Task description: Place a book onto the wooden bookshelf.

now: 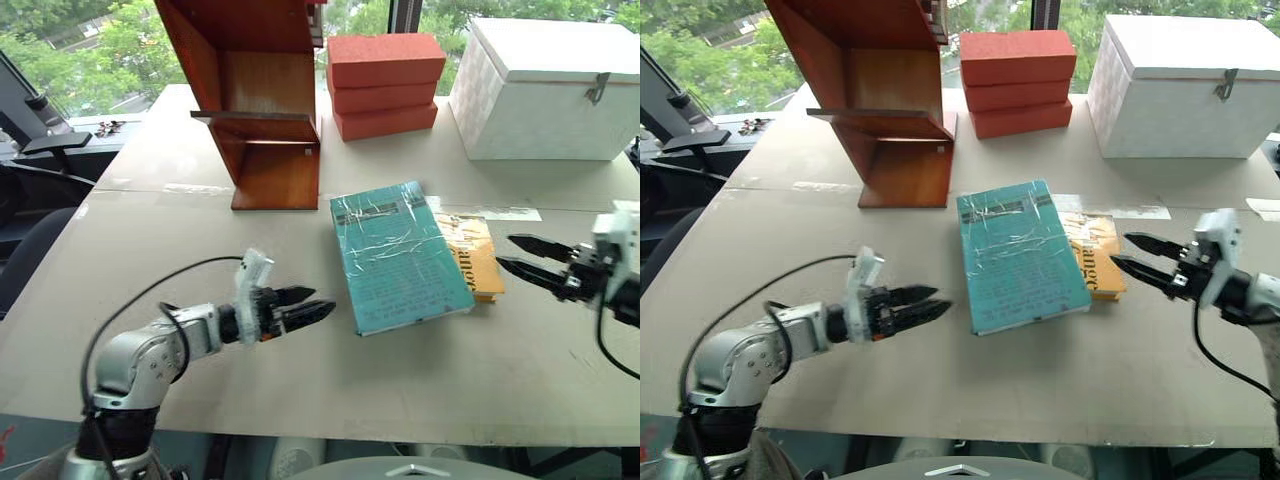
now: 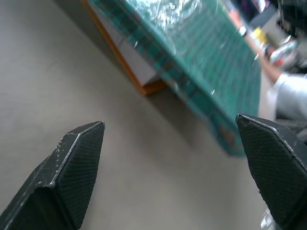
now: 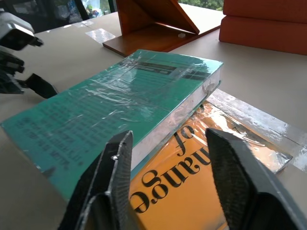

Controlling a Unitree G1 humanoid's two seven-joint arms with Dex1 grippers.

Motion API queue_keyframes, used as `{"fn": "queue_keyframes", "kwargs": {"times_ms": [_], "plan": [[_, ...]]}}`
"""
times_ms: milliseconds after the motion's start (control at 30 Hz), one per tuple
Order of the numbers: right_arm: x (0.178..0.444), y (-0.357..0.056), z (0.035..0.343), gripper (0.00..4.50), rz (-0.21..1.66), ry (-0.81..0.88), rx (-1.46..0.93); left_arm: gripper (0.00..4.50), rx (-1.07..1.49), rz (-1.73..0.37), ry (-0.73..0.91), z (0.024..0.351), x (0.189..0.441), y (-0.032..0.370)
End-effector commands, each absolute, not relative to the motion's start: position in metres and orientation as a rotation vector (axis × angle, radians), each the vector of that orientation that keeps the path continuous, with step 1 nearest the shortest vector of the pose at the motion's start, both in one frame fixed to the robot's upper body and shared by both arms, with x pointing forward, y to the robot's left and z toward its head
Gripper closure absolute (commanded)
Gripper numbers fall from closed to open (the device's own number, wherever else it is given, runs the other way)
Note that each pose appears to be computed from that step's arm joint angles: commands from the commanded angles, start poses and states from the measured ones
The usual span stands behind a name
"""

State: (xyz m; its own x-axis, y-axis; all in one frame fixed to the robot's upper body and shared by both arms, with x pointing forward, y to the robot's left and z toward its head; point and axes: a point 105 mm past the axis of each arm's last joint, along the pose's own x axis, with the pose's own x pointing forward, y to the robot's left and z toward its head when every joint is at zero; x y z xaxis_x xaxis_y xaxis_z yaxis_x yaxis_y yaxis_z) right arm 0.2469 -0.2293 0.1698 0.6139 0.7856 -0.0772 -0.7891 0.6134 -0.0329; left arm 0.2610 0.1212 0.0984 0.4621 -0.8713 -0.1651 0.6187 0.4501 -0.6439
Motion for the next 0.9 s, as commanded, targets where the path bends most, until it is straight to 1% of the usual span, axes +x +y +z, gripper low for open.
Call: {"fn": "queue_keyframes", "kwargs": {"times_ms": [33, 67, 167, 333, 433, 533, 700, 733, 800, 867, 900], "plan": [[0.225, -0.232, 0.188, 0.33, 0.908, 0.029, -0.073, 0.0, -0.708, -0.97, 0.588, 0.101, 0.262, 0.11], [0.216, -0.234, 0.188, 0.03, 0.903, 0.041, -0.065, 0.0, -0.788, -0.979, 0.603, 0.101, 0.264, 0.102], [0.201, -0.231, 0.188, 0.03, 0.902, 0.075, -0.057, 0.0, -0.949, -1.031, 0.638, 0.106, 0.265, 0.086], [0.185, -0.22, 0.188, 0.03, 0.903, 0.106, -0.02, 0.0, -1.013, -1.035, 0.857, 0.083, 0.265, 0.072], [0.181, -0.217, 0.191, 0.03, 0.887, 0.092, -0.014, 0.0, -1.027, -1.015, 0.914, 0.076, 0.27, 0.071], [0.178, -0.218, 0.193, 0.0, 0.861, 0.084, -0.01, 0.8, -1.065, -1.01, 0.909, 0.079, 0.278, 0.072], [0.171, -0.217, 0.192, 0.0, 0.839, 0.088, -0.007, 3.08, -1.058, -1.045, 0.918, 0.083, 0.278, 0.068], [0.17, -0.218, 0.193, 0.0, 0.834, 0.087, -0.005, 3.47, -1.06, -1.052, 0.91, 0.085, 0.279, 0.067], [0.169, -0.218, 0.194, 0.0, 0.824, 0.08, -0.002, 4.43, -1.06, -1.086, 0.865, 0.095, 0.28, 0.068], [0.171, -0.22, 0.199, 0.0, 0.815, 0.051, 0.011, 4.48, -1.063, -1.132, 0.764, 0.116, 0.285, 0.069], [0.173, -0.221, 0.202, 0.0, 0.814, 0.036, 0.017, 4.48, -1.03, -1.169, 0.691, 0.132, 0.287, 0.07]]}}
